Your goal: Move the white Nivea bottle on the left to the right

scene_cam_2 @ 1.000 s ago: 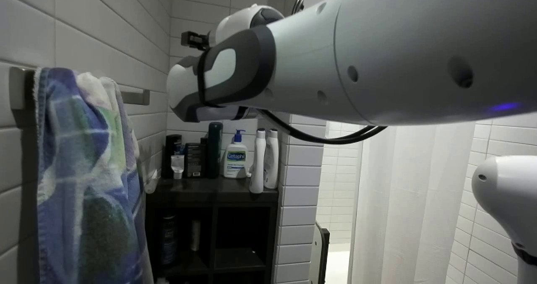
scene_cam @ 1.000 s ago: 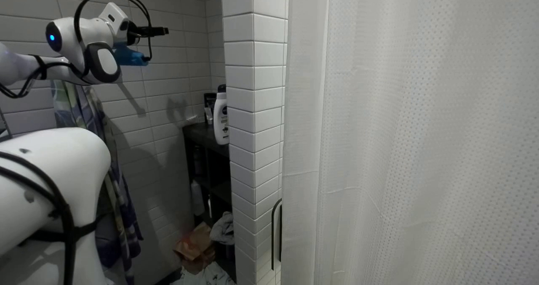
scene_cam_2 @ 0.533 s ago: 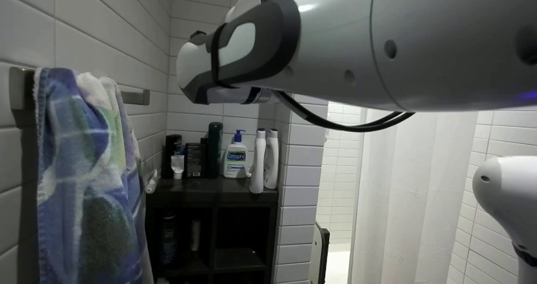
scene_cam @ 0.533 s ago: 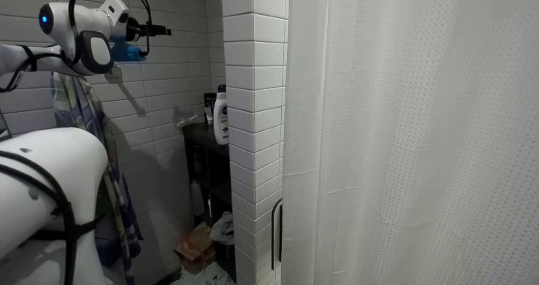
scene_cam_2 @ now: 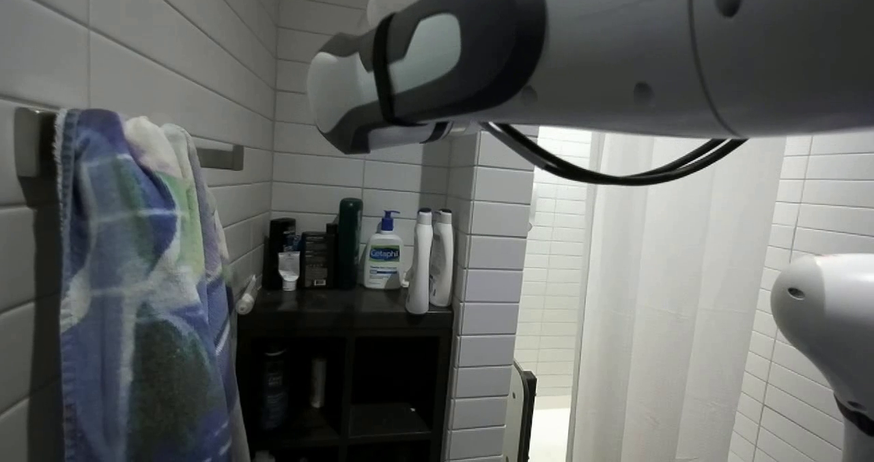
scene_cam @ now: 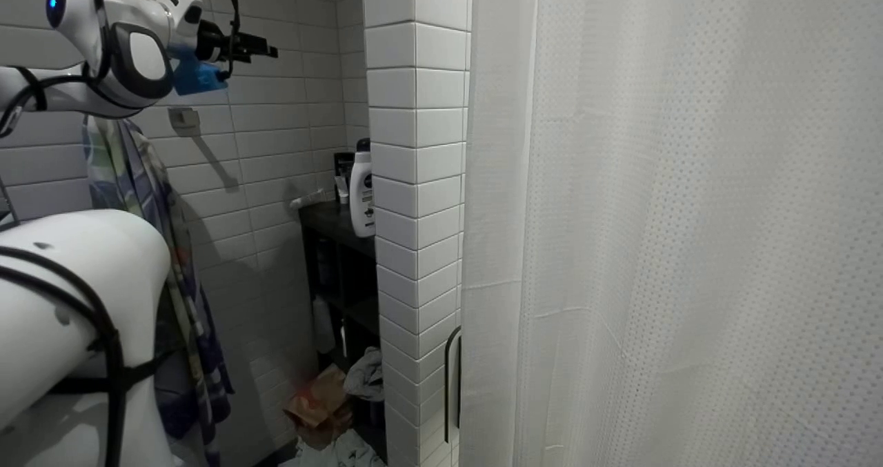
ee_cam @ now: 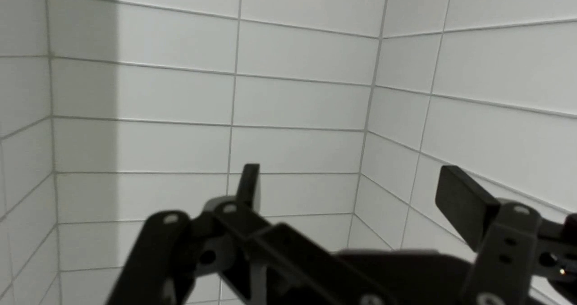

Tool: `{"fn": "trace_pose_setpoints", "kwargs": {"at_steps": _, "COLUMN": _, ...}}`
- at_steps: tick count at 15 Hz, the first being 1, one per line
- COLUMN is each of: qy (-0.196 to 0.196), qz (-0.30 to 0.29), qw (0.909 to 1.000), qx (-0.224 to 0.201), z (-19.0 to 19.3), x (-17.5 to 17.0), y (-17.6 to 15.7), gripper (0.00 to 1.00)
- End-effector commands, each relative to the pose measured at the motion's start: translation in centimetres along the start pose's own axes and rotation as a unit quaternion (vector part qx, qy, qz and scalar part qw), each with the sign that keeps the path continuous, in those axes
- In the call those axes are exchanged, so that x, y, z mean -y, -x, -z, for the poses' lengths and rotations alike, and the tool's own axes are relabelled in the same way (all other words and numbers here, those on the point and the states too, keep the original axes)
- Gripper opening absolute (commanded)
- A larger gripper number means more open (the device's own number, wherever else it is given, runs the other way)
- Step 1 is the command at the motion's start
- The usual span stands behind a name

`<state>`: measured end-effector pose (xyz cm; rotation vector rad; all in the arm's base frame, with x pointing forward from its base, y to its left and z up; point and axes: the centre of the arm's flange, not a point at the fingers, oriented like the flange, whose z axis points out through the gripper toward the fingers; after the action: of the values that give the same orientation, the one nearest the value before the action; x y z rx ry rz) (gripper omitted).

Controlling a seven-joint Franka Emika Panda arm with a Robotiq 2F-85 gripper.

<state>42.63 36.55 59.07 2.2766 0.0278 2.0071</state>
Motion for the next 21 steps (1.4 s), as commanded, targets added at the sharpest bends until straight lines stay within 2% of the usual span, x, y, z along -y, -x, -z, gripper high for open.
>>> {"fn": "trace_pose_setpoints", "kwargs": {"at_steps": 1, "qy": 0.0, "qz": -0.004, "qw": 0.9989, "qx": 0.048, "z": 1.3, "x": -0.6, "y": -1.1, "gripper": 1.0}}
{"fn": "trace_pose_setpoints", "kwargs": {"at_steps": 6, "qy": -0.005, "qz": -0.023, "qw": 0.9906, "qx": 0.135, "z": 0.1, "x": 0.5, "y": 0.4, "gripper": 1.0}}
{"fn": "trace_pose_setpoints", "kwargs": {"at_steps": 10, "qy": 0.027, "qz": -0.017, "qw": 0.9722, "qx": 0.232, "z": -1.8, "x": 0.3, "y": 2.7, "gripper": 1.0}}
{"fn": "trace_pose_setpoints", "kwargs": {"at_steps": 14, "qy": 0.057, "qz": 0.013, "qw": 0.9439, "qx": 0.325, "z": -2.9, "x": 0.0, "y": 4.7, "gripper": 1.0}}
{"fn": "trace_pose_setpoints", "kwargs": {"at_steps": 21, "qy": 0.073, "qz": 0.059, "qw": 0.8904, "qx": 0.445, "z": -2.8, "x": 0.2, "y": 6.7, "gripper": 1.0}}
